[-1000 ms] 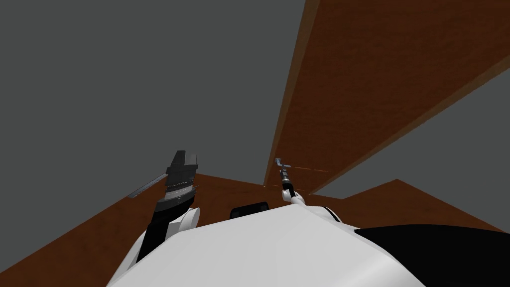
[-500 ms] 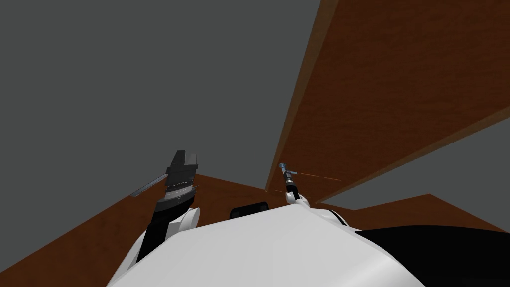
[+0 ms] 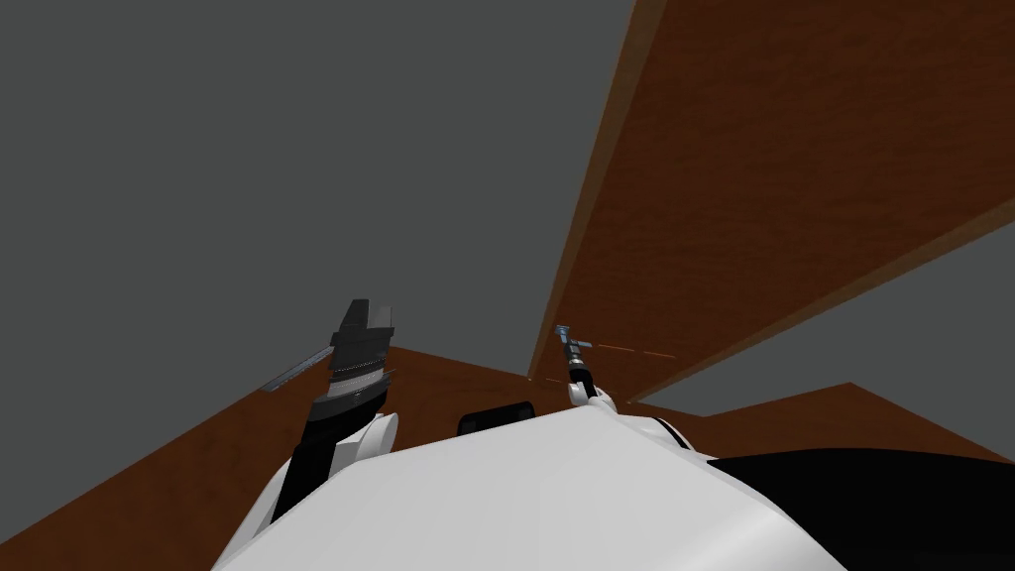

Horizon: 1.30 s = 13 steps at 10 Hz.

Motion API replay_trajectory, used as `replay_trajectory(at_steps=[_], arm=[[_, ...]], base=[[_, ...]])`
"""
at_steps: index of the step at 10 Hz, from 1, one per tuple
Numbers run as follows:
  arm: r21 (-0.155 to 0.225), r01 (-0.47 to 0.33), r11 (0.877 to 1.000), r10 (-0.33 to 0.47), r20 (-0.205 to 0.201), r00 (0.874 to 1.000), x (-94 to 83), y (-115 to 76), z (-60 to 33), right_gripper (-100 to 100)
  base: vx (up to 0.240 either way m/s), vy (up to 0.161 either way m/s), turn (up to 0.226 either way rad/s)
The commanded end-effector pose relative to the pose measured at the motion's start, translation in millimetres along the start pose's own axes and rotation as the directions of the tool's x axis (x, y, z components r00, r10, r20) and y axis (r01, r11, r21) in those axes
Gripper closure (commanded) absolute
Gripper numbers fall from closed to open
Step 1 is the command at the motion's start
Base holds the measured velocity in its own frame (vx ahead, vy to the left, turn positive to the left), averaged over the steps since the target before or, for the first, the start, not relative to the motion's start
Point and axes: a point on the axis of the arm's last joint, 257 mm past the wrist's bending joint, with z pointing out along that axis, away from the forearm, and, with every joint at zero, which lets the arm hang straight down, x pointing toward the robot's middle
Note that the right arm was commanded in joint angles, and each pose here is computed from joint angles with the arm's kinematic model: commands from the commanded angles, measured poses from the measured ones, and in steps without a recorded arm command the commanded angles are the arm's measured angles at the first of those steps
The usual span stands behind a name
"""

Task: Pull the door open

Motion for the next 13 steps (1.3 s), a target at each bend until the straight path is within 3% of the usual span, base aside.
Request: replay_trajectory(at_steps=[1, 5, 11, 13], arm=[[-0.004, 0.0, 1.0, 0.0, 0.0, 1.0, -0.4, 1.3, 0.6, 100], [-0.002, 0.0, 1.0, 0.0, -0.043, 0.999, 5.0, 1.5, -0.5, 100], [0.001, -0.002, 1.0, 0.002, -0.137, 0.991, 16.0, 3.1, -3.3, 100], [0.004, -0.003, 1.0, 0.003, -0.141, 0.99, 19.0, 2.0, -3.5, 100]], base=[[0.0, 0.0, 0.0], [-0.154, -0.016, 0.072], [-0.238, -0.049, 0.11], [-0.156, -0.021, 0.044]])
